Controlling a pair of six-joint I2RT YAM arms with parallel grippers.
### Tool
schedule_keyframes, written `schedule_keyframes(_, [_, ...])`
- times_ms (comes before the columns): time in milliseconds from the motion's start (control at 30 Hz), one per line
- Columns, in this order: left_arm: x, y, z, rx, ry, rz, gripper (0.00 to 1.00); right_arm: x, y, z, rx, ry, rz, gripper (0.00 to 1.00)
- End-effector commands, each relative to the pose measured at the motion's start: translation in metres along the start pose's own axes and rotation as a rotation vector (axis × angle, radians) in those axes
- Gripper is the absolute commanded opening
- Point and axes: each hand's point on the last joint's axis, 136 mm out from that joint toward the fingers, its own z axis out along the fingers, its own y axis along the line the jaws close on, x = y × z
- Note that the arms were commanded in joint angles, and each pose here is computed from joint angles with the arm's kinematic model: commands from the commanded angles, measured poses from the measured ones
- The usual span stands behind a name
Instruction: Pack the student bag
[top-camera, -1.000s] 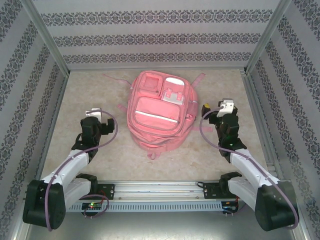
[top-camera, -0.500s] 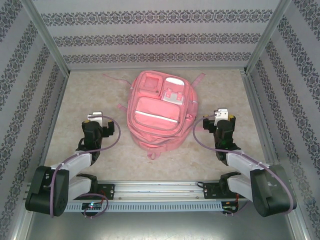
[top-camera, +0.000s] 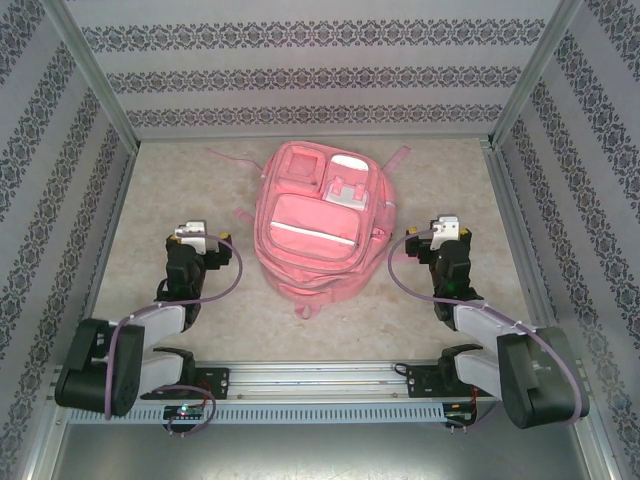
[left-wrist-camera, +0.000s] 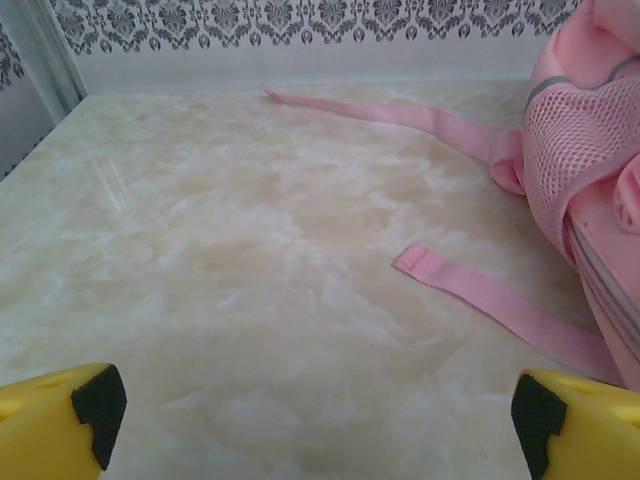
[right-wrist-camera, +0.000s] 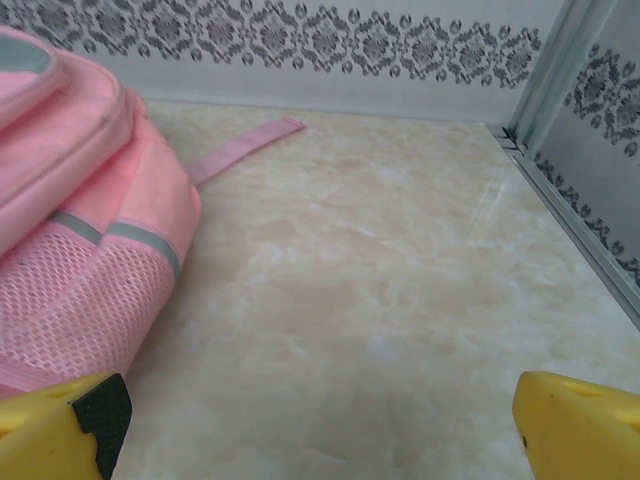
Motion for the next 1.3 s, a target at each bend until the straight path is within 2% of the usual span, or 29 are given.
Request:
schedule_keyframes(0, [-0.02,0.001,0.003,0.011,-0.164,0.011,1.0,-0.013,0.005,-0.002,-0.06,-0.129,0.037,0.98])
schedule_keyframes(100, [-0.002,0.005,0.019,-0.007,-0.156,0.0,1.0,-0.009,0.004,0.007,-0.088,-0.148,0.028,0.98])
schedule_keyframes(167, [-0.002,-0.009,0.027,0.064,-0.139,0.042,1.0,0.004,0.002,0.015,-0.099,-0.152,0.048,0.98])
schedule_keyframes(267, [0.002,-0.011,0.046,0.068,-0.025,0.051,1.0,0.007,0.009,0.038,-0.139,-0.069,0.048,0.98])
schedule_keyframes(333, [0.006,-0.003,0.059,0.044,0.056,0.02,1.0,0.016,0.005,0.053,-0.11,0.046,0.051,0.98])
schedule_keyframes(433, [0.005,0.005,0.062,0.039,0.064,-0.021,1.0,0.007,-0.009,0.062,-0.05,0.03,0.102,0.98])
schedule_keyframes(567, [0.004,0.005,0.062,0.037,0.057,-0.021,1.0,0.007,-0.009,0.061,-0.051,0.03,0.1,0.98])
schedule_keyframes(700, [0.003,0.027,0.051,-0.085,-0.001,-0.072,1.0,0.006,-0.006,0.06,-0.06,0.021,0.089,0.98])
schedule_keyframes(867, [0.001,0.034,0.04,-0.122,-0.058,-0.091,1.0,0.006,-0.002,0.059,-0.08,0.02,0.079,0.98])
schedule_keyframes(1100, [-0.002,0.031,0.021,-0.091,-0.152,-0.098,1.0,0.006,-0.002,0.059,-0.08,0.021,0.078,0.98])
schedule_keyframes(1267, [0.0,0.03,0.018,-0.083,-0.154,-0.098,1.0,0.006,-0.002,0.059,-0.08,0.021,0.078,0.98])
